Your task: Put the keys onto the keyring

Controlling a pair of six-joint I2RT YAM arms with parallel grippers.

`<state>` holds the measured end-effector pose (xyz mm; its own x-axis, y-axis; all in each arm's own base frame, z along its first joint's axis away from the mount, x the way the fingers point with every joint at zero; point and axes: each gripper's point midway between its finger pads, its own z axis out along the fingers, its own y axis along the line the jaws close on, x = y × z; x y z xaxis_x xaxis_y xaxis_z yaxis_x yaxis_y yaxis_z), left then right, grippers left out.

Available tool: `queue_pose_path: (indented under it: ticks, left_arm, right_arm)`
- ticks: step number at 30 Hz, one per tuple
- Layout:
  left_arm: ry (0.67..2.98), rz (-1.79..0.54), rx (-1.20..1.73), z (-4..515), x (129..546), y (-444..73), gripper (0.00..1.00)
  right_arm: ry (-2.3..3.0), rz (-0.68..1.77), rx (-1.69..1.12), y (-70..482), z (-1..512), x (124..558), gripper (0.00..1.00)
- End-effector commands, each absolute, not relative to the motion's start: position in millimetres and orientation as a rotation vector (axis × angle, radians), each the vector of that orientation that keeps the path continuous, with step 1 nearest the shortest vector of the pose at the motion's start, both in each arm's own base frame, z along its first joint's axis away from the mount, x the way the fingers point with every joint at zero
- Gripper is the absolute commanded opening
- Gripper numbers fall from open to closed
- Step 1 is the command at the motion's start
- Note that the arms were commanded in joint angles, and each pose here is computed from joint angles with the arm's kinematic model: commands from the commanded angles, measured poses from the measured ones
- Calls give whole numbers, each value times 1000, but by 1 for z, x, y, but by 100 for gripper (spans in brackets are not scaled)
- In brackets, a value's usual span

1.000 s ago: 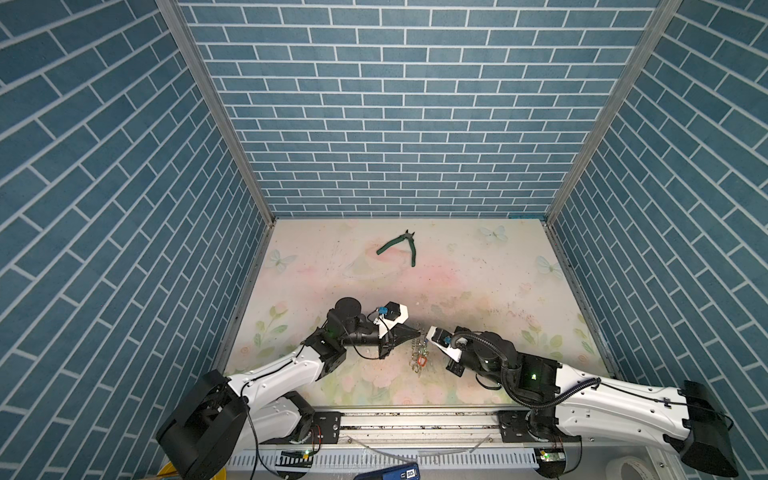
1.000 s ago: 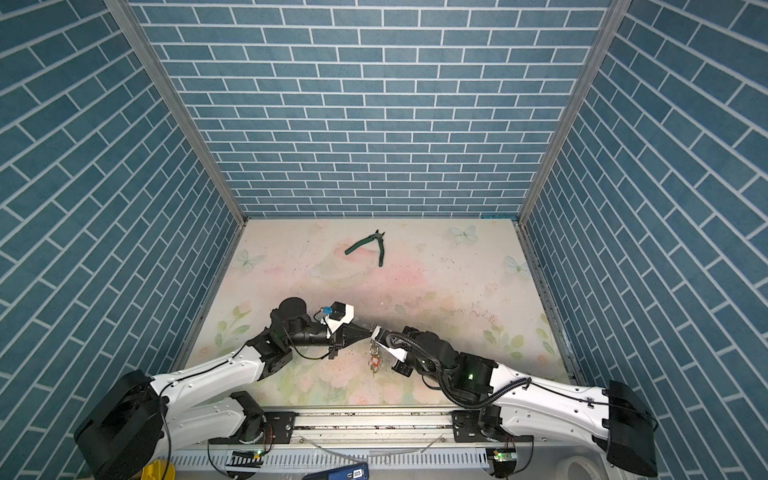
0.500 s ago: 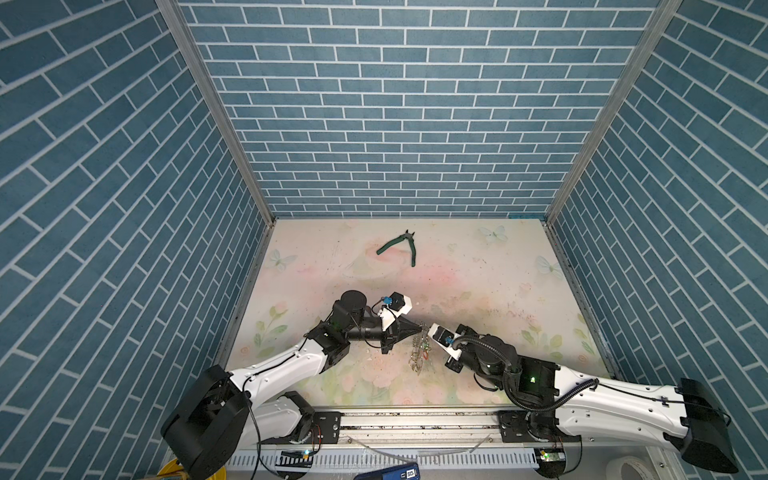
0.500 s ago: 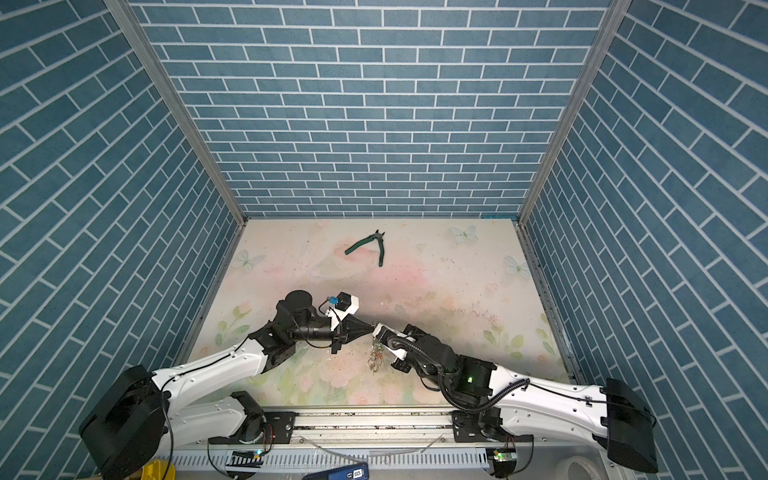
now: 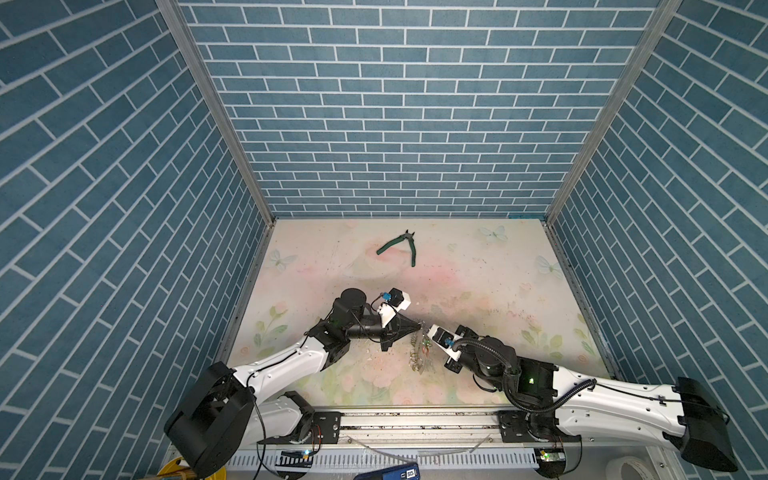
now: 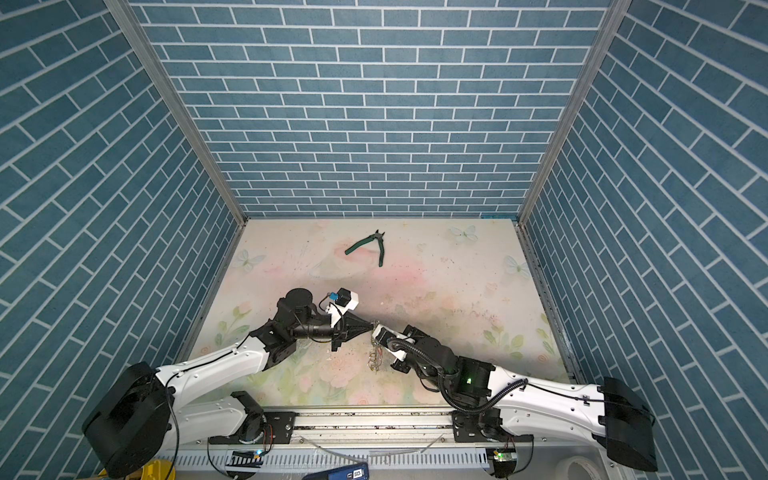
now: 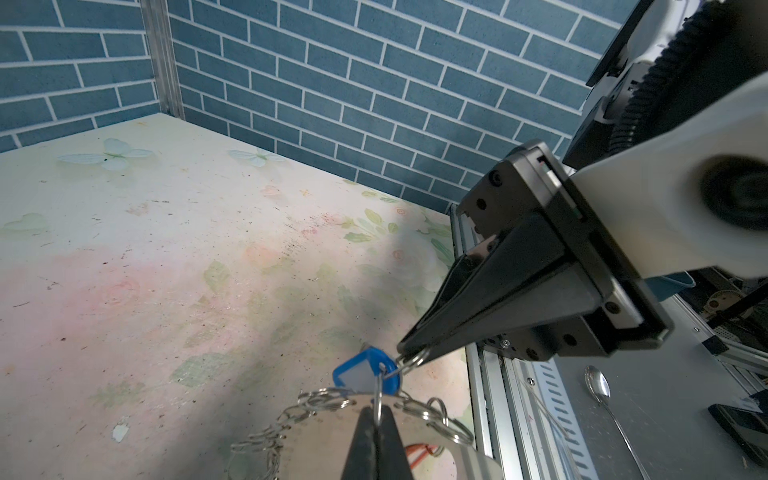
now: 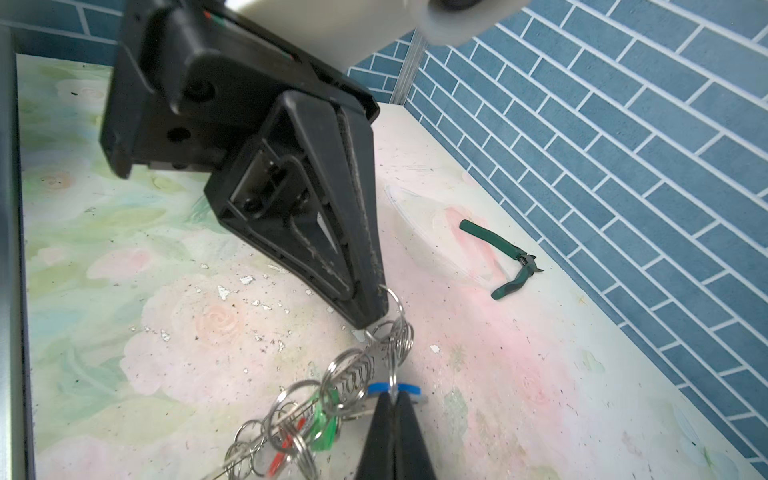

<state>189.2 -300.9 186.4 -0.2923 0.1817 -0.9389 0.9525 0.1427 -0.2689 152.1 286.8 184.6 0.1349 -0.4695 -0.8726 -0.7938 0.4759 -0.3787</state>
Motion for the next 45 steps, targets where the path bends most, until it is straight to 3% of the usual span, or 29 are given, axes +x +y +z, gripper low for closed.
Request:
queue_pose_path:
  ticks: [1, 45]
  left_arm:
    - [1599, -1238, 1112, 197, 193, -304, 0]
    - [1629, -1241, 1079, 196, 199, -302, 0]
  right_arm:
    - [1481, 330, -1169, 286, 183, 149, 0]
    - [1445, 226, -1118, 297, 186, 161, 0]
